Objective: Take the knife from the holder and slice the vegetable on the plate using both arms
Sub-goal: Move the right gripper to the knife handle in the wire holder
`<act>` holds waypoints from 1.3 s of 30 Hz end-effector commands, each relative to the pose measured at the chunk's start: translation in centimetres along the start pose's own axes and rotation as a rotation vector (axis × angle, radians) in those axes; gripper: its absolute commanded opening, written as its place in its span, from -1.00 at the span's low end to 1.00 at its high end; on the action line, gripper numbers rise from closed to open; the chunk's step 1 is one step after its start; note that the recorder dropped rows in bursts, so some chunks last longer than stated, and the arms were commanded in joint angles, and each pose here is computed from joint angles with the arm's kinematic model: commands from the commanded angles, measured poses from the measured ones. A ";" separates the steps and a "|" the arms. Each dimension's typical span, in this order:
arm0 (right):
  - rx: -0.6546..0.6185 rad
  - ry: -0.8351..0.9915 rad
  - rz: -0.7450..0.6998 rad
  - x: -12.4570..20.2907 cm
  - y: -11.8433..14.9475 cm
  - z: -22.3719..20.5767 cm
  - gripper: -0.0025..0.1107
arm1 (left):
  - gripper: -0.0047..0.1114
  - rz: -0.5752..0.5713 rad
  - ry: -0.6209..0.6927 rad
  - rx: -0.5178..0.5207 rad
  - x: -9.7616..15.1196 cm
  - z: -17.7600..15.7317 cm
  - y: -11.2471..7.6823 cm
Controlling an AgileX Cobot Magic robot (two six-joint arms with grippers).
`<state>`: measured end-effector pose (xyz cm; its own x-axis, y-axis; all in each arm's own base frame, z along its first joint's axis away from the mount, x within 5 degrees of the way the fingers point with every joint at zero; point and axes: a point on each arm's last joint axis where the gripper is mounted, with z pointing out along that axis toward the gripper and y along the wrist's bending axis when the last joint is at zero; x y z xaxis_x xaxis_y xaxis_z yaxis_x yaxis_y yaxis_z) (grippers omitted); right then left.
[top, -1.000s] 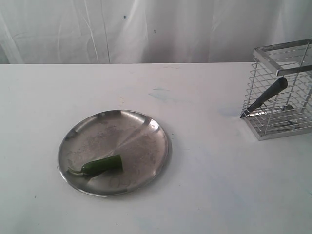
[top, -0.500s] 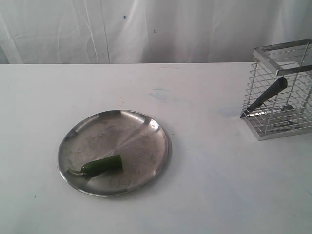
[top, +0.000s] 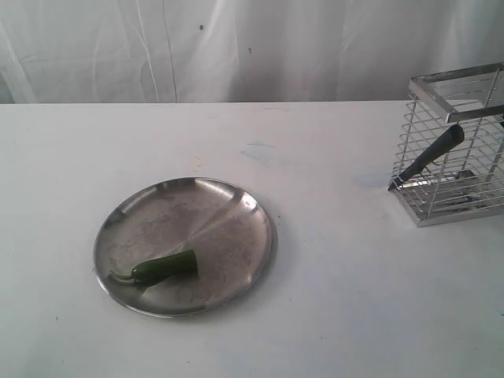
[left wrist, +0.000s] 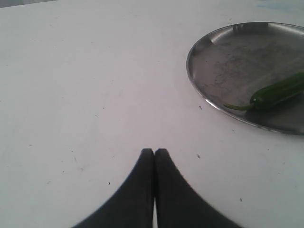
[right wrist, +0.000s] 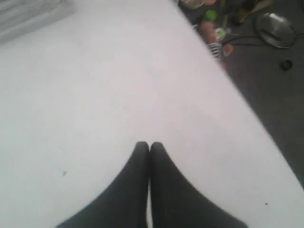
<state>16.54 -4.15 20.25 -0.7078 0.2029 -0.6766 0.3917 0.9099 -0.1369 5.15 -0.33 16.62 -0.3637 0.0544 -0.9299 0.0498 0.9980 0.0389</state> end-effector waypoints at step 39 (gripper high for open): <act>-0.530 -0.043 -0.259 -10.1 9.1 -5.9 0.39 | -0.92 -0.003 0.000 0.006 0.1 0.0 0.0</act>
<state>22.86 4.12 28.39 -0.7548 -0.1032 -0.6478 -0.1850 0.9809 0.0594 5.15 -0.33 16.62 -0.3637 0.0544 -0.9299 0.0498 0.9980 0.0389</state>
